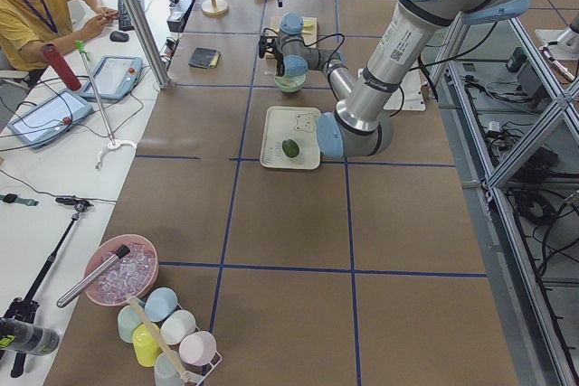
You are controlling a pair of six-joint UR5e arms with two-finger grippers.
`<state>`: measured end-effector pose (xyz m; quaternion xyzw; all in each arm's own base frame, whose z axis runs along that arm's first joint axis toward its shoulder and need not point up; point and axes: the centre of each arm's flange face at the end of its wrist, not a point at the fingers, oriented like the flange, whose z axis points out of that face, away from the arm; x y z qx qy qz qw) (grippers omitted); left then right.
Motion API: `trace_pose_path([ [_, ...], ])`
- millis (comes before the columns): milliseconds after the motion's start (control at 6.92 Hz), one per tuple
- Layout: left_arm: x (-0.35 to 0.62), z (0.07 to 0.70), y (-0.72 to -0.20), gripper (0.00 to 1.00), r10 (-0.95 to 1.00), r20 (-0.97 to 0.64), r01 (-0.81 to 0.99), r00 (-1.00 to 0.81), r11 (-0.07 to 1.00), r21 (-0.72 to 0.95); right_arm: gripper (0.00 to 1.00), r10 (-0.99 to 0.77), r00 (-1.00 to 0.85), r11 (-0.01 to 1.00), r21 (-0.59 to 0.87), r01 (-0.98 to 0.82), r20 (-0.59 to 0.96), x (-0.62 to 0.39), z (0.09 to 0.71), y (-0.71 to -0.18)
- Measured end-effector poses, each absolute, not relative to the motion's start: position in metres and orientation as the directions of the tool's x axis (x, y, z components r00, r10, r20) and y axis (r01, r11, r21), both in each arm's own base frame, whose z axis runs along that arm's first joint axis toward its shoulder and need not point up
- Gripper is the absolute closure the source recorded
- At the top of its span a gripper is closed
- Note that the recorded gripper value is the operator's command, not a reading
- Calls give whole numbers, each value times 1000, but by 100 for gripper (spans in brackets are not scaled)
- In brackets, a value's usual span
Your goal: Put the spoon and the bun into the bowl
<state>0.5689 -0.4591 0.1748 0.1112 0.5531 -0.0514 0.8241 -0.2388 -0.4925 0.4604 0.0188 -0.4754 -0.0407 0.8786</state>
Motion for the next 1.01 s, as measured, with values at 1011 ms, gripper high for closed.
trace_pose_path([
  [1011, 532, 214, -491, 18, 76, -908, 249, 413, 949, 193, 9, -12, 671, 991, 99, -92, 742, -388, 421, -458],
])
